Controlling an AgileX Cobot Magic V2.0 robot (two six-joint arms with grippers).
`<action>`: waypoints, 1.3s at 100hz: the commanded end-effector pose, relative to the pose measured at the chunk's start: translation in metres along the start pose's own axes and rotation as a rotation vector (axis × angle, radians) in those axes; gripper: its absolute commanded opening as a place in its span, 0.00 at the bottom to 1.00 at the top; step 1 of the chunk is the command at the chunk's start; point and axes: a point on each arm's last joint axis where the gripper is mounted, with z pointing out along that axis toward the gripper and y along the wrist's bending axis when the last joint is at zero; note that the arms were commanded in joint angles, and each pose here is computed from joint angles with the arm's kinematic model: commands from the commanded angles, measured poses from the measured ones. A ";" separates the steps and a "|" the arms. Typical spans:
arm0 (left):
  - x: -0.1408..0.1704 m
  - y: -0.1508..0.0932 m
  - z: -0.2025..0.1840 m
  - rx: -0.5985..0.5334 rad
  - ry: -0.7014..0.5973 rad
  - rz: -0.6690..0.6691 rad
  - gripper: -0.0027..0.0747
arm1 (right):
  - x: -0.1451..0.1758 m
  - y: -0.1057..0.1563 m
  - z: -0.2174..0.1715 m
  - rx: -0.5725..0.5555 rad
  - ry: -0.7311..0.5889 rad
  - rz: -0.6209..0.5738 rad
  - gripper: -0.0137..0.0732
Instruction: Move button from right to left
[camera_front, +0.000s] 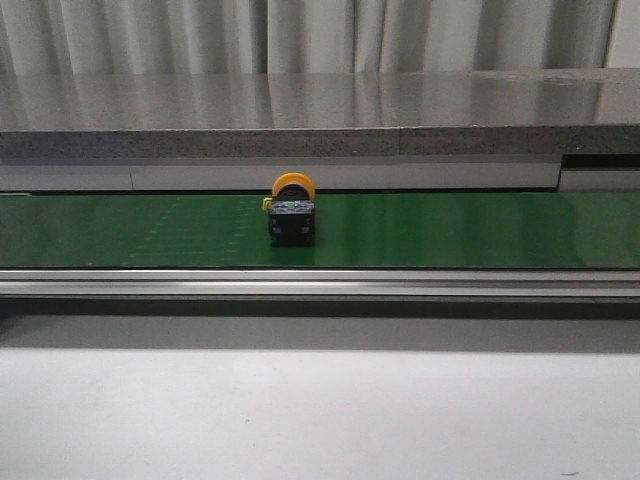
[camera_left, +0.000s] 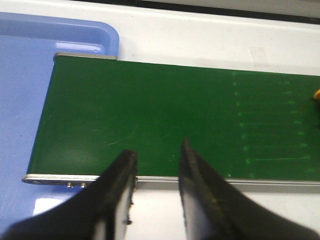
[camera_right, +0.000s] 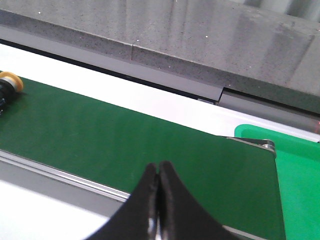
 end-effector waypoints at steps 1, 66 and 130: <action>-0.016 -0.003 -0.009 0.016 -0.108 -0.019 0.59 | -0.013 -0.003 -0.002 0.031 -0.074 0.008 0.08; -0.021 -0.028 0.001 0.131 -0.086 -0.023 0.72 | -0.013 -0.003 -0.002 0.031 -0.074 0.008 0.08; -0.051 -0.091 0.093 0.231 0.089 0.082 0.72 | -0.013 -0.003 -0.002 0.031 -0.074 0.008 0.08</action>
